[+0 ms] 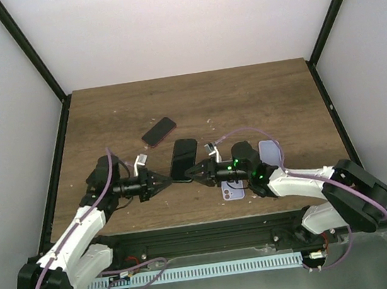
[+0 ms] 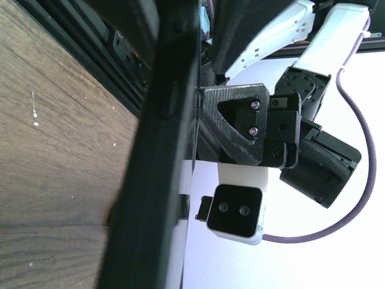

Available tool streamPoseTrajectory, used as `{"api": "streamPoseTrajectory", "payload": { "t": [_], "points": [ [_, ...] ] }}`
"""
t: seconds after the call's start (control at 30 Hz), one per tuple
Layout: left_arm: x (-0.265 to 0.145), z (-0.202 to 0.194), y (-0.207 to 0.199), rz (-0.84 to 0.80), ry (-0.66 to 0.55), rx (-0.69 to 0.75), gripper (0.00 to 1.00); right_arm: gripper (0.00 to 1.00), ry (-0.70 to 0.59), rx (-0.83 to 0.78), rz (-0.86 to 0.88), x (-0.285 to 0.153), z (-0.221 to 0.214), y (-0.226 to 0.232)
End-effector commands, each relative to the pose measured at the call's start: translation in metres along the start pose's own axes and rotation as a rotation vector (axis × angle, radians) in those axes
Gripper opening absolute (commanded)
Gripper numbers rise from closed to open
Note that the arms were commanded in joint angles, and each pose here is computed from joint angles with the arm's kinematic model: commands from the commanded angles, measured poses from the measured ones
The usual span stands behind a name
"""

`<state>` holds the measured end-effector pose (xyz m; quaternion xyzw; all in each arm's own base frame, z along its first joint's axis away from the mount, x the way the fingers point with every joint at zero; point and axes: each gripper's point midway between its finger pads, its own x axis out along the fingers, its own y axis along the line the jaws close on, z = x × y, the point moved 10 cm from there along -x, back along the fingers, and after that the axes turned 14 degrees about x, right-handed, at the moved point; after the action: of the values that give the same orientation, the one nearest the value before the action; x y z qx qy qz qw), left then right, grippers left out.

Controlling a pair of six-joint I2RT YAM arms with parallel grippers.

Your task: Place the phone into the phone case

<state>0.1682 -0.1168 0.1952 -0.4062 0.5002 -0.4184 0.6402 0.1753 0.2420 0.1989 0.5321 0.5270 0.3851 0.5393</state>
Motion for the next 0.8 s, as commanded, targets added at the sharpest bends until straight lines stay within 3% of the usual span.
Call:
{"api": "streamPoseTrajectory", "payload": {
  "t": [0.0, 0.1, 0.37, 0.57, 0.77],
  "points": [
    [0.0, 0.001, 0.0, 0.034, 0.0, 0.042, 0.01, 0.05, -0.014, -0.069, 0.026, -0.001, 0.0, 0.003],
    [0.001, 0.001, 0.002, 0.045, -0.002, 0.035, 0.14, 0.01, -0.024, -0.069, -0.029, 0.001, 0.004, -0.007],
    [0.001, 0.002, 0.009, 0.103, -0.016, 0.051, 0.46, 0.05, 0.054, -0.087, -0.073, 0.006, 0.005, -0.021],
    [0.0, 0.003, 0.014, 0.181, -0.021, 0.063, 0.56, 0.07, 0.154, -0.103, -0.204, 0.022, 0.011, -0.045],
    [-0.006, 0.008, 0.004, 0.287, -0.021, 0.136, 0.64, 0.08, 0.239, -0.079, -0.229, 0.035, 0.015, -0.064]
  ]
}}
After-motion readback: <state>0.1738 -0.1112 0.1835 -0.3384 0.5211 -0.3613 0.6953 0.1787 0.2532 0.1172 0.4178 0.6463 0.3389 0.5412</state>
